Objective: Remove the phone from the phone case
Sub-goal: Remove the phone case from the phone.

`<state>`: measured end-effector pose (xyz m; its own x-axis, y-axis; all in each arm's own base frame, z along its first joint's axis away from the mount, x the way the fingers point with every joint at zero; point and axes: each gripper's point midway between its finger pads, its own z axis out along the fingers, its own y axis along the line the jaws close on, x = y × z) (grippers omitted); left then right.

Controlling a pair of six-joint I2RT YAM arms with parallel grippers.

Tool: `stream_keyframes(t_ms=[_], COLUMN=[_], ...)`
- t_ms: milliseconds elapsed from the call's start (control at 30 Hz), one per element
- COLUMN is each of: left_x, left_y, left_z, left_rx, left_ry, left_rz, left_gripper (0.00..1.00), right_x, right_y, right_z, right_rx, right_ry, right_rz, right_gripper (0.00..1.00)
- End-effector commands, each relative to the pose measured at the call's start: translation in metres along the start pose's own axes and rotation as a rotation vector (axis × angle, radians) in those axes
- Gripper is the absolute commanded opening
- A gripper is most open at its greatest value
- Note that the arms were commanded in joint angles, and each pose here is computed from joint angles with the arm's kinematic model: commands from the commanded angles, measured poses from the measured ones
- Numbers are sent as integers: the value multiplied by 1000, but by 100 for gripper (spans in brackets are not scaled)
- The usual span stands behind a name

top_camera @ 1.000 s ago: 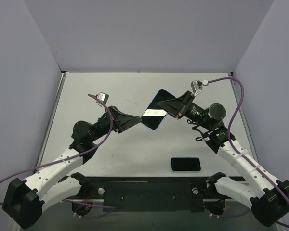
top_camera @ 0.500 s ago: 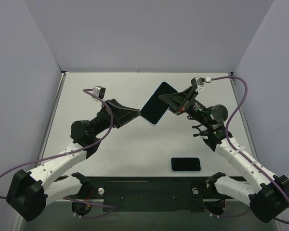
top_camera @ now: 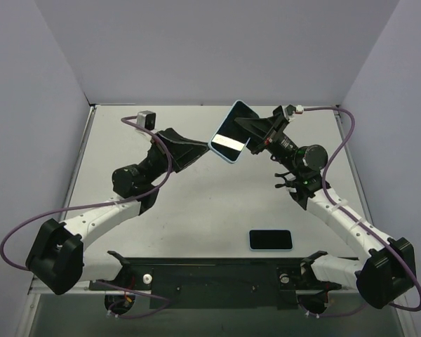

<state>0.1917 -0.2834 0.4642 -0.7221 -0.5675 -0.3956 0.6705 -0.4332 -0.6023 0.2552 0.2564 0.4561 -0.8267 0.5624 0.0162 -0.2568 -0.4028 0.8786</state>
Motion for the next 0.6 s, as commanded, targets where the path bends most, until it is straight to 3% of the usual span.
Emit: stream_keyframes(t_ms=[0,100,233,333,367,433,567], left_x=[9,11,27,38,40,40,34], left_y=[7,25,34,23,14,3,-19], left_z=[-7,-16,-24,-32,-38,-44,-49], left_rx=[1,-105,-173,-174,-183,-209,-273], left_ry=[23,9,91,151,154,148,121], left_rz=[64,72,75,122,131,173,216], left_gripper=[0,0,4,40,60,77,80], right_x=[59,59,56,51,50,47,40], right_y=[132,140,136,112,100,81,47], right_z=[-24,-25,-23,-16,-14,-14,-20], right_rx=[-423,-474,-470,-360,-287,-189,-20], right_ry=[179,189,191,157,152,129,87], right_rz=[-77,-69,-94,-196,-215,-301,-459], right_gripper=[0,0,0,0,0,0,0])
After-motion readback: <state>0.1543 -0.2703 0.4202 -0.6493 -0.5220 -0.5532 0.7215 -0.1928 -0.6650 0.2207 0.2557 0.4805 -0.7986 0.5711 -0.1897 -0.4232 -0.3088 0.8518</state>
